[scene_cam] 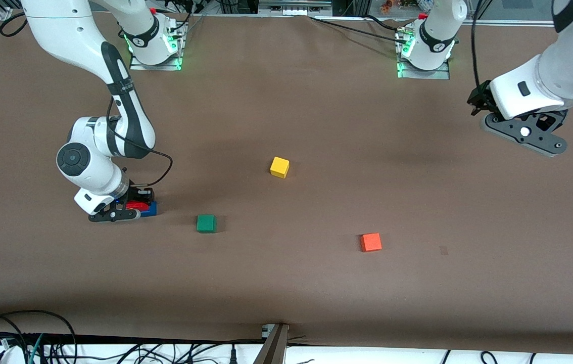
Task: Pass red block to right arm, stack on blue
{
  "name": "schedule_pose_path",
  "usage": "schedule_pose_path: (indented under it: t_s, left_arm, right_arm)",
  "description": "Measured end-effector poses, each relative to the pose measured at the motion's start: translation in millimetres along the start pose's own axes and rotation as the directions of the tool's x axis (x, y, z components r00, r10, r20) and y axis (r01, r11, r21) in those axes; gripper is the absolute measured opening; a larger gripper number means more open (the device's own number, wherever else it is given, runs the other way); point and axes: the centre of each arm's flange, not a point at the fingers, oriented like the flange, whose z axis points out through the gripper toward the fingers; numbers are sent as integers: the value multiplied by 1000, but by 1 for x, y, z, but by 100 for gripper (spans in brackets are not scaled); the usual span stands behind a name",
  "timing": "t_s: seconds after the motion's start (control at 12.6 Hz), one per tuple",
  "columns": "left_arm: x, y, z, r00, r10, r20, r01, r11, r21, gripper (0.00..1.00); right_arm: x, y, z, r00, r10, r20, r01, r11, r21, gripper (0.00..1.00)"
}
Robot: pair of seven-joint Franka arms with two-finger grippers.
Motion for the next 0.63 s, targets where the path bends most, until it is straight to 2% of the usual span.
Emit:
schedule_pose_path:
  t_s: [0.24,0.4,0.63]
  left_arm:
    - [-32,-22,23,974,-204,-104,198,978,-65,100]
    - [-54,-45,35,955,-272,-118,265,962,-73,100]
    - [-60,-65,38,941,-312,-127,304,949,-83,100]
  right_arm:
    - [8,-1,-13,1000,-1,-26,2,1000,3,100]
    - [17,-3,-31,1000,-5,-11,5,1000,12,100]
    - [38,-1,-84,999,-5,52,4,1000,25,100]
